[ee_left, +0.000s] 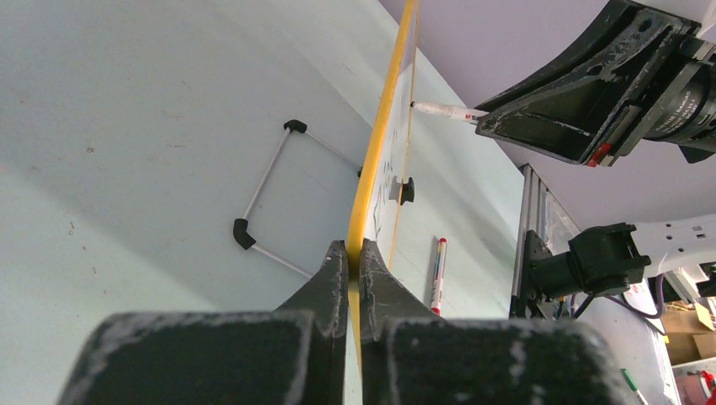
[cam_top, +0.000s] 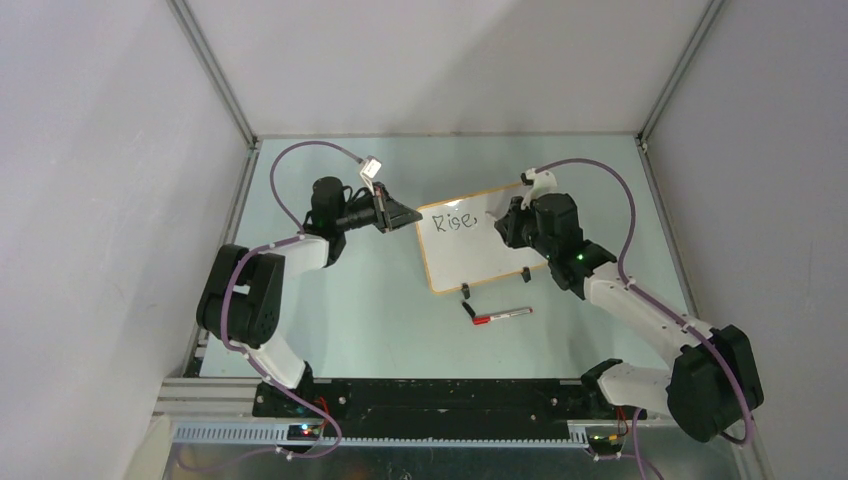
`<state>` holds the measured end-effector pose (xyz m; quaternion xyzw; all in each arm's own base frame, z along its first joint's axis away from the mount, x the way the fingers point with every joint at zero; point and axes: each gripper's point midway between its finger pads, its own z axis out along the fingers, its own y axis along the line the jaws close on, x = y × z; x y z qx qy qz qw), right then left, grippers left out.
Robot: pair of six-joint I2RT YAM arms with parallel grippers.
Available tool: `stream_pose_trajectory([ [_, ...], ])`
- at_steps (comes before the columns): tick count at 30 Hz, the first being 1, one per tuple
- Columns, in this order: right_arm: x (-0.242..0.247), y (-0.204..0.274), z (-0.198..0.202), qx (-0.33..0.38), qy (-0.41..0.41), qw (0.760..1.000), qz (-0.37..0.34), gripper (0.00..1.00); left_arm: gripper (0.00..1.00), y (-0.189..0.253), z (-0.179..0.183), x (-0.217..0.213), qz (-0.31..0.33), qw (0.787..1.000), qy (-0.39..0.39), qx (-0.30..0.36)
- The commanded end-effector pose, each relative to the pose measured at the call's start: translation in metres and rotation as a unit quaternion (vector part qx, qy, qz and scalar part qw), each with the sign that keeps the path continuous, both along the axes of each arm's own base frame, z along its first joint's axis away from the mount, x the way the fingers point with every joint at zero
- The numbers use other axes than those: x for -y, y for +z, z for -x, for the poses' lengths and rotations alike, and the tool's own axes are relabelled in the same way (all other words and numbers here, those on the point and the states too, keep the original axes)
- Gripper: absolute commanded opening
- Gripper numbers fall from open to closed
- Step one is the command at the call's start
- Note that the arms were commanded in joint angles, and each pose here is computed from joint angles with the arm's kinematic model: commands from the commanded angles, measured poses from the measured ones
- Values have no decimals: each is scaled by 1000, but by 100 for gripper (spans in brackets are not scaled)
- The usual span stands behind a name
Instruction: Write a sentence on the whiteboard
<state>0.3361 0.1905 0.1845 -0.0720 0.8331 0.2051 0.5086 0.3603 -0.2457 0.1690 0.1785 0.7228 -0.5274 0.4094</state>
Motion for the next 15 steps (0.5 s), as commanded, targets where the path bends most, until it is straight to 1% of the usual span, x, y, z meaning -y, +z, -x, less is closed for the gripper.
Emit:
stream_pose_trajectory([
  [1,-5,32,-16,39,-6,999,-22,0,1,18,-5,-3,-2,999,4,37],
  [15,-5,23,-24,25,-18,999,-13,0,1,19,-4,-4,-3,999,4,39],
])
